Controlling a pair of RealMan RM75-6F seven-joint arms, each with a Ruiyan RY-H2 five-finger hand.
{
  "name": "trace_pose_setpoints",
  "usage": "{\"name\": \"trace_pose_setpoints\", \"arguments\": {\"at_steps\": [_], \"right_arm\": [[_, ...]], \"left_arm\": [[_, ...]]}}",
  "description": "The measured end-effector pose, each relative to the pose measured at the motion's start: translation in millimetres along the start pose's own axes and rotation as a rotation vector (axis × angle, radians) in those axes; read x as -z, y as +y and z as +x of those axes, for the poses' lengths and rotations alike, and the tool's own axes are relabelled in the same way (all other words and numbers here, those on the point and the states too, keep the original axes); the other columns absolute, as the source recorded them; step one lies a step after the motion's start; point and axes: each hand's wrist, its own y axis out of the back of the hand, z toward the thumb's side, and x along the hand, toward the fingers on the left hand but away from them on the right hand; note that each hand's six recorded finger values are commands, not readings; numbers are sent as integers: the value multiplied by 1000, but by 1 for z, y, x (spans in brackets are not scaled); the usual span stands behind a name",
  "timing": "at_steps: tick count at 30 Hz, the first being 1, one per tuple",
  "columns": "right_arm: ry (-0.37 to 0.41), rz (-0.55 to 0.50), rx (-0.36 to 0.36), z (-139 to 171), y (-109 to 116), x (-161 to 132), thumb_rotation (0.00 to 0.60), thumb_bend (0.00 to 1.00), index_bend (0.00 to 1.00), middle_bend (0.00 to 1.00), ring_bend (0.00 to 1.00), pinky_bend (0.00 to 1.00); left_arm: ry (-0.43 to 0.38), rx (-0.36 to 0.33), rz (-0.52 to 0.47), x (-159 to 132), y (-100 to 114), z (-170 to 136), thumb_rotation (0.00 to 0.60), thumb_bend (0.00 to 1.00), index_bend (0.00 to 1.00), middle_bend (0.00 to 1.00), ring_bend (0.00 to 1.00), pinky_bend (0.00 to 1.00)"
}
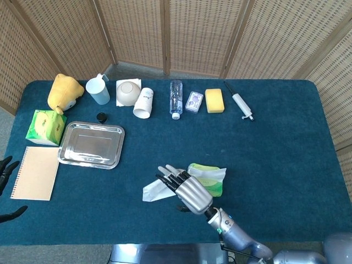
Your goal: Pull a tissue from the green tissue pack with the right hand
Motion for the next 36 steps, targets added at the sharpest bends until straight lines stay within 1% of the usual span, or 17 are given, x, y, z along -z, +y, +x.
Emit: {"name": "trace_pose_setpoints", "arguments": {"at_steps": [5,8,10,13,18,22,26,29,30,33,36], "right_arm": [[-36,40,57,25,31,20,600,0,0,0,6,237],[-70,63,92,44,50,39,600,0,0,10,45,245],[-93,62,116,57,60,51,600,0,0,13,47,247],[-134,43,157,77,71,69,600,0,0,13,47,247],[-224,56,205,123,82,109,600,0,0,29,59,260],[-255,32,214,148,85,125,600,0,0,39,77,266],[-292,40,227,174,89,143,600,0,0,39,77,276],[-334,66,234,194,93,151,600,0,0,31,74,215],[-347,72,230,198,94,153,600,0,0,27,73,188],[-395,85,212,206,95,156,600,0,0,20,69,153],[-476,90,192,213,95,161,600,0,0,7,34,111]], "left_arm": [[-8,9,5,-2,-2,0,600,0,0,0,0,0],[-10,10,8,-3,-3,0,600,0,0,0,0,0],[-11,12,9,-4,-3,0,600,0,0,0,0,0],[-12,12,11,-4,-3,0,600,0,0,0,0,0],[-16,15,17,-7,-5,0,600,0,0,0,0,0],[-22,17,21,-9,-6,1,600,0,0,0,0,0],[-28,21,27,-11,-8,0,600,0,0,0,0,0],[-27,21,28,-12,-9,0,600,0,0,0,0,0],[-27,21,28,-12,-9,0,600,0,0,0,0,0],[-28,20,30,-12,-8,-1,600,0,0,0,0,0],[-33,12,31,-13,-7,-3,600,0,0,0,0,0]]}}
